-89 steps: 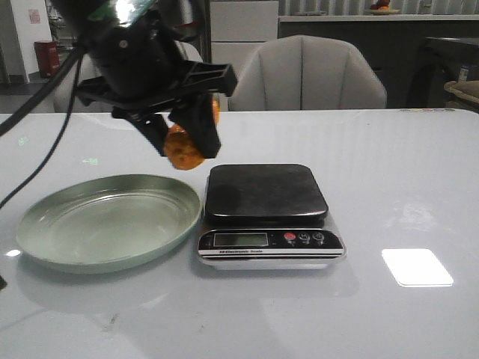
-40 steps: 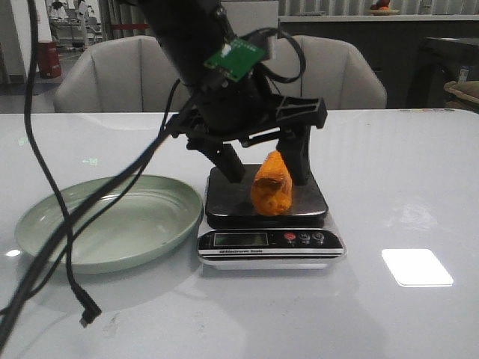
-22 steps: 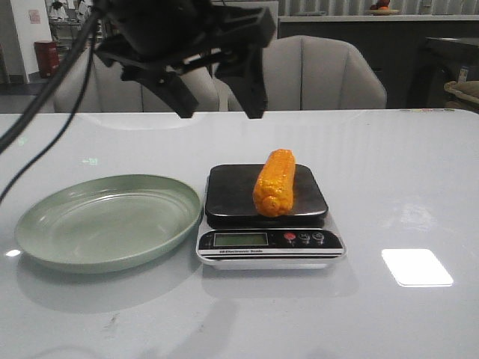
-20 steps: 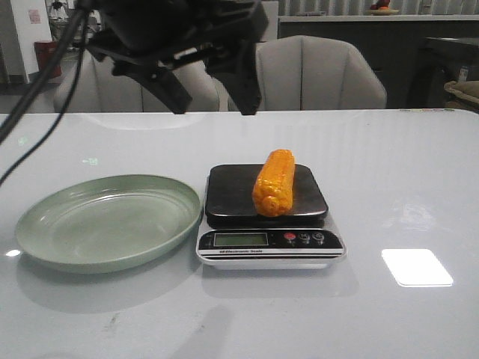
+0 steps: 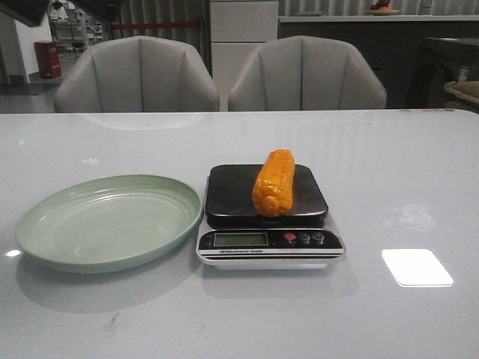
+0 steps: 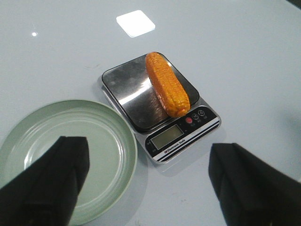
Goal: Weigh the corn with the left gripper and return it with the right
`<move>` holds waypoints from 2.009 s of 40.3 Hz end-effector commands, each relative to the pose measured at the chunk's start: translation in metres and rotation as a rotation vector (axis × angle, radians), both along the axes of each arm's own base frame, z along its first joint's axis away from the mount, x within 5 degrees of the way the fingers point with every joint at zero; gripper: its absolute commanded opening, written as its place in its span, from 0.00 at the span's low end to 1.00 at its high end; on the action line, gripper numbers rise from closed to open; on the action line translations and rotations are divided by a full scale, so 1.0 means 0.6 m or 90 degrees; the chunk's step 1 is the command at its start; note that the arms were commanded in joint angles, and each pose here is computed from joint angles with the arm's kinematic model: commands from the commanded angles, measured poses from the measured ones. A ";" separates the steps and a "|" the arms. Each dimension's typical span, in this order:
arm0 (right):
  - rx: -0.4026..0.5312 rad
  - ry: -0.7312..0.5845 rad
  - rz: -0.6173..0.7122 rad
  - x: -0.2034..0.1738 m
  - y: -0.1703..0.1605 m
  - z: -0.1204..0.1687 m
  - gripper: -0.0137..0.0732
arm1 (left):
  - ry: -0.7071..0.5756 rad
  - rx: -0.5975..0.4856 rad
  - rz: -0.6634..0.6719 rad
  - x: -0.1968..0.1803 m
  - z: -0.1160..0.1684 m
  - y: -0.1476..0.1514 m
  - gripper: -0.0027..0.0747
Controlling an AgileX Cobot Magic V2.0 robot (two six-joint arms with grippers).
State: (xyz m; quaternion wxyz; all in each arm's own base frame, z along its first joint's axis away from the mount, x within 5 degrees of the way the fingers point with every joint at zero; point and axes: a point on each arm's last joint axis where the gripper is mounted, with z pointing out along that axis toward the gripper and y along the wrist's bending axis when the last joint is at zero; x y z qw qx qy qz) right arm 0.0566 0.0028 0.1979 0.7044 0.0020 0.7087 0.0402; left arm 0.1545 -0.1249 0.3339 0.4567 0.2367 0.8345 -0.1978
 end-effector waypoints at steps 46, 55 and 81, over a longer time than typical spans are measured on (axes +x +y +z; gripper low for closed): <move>-0.005 -0.084 0.003 -0.003 0.001 0.017 0.41 | -0.264 -0.051 0.032 -0.217 -0.048 0.196 0.19; 0.017 -0.199 0.016 -0.011 0.003 0.055 0.41 | -0.269 -0.055 0.031 -0.216 -0.048 0.195 0.20; 0.006 0.136 -0.022 0.042 -0.002 0.157 0.41 | -0.270 -0.053 0.032 -0.216 -0.048 0.195 0.20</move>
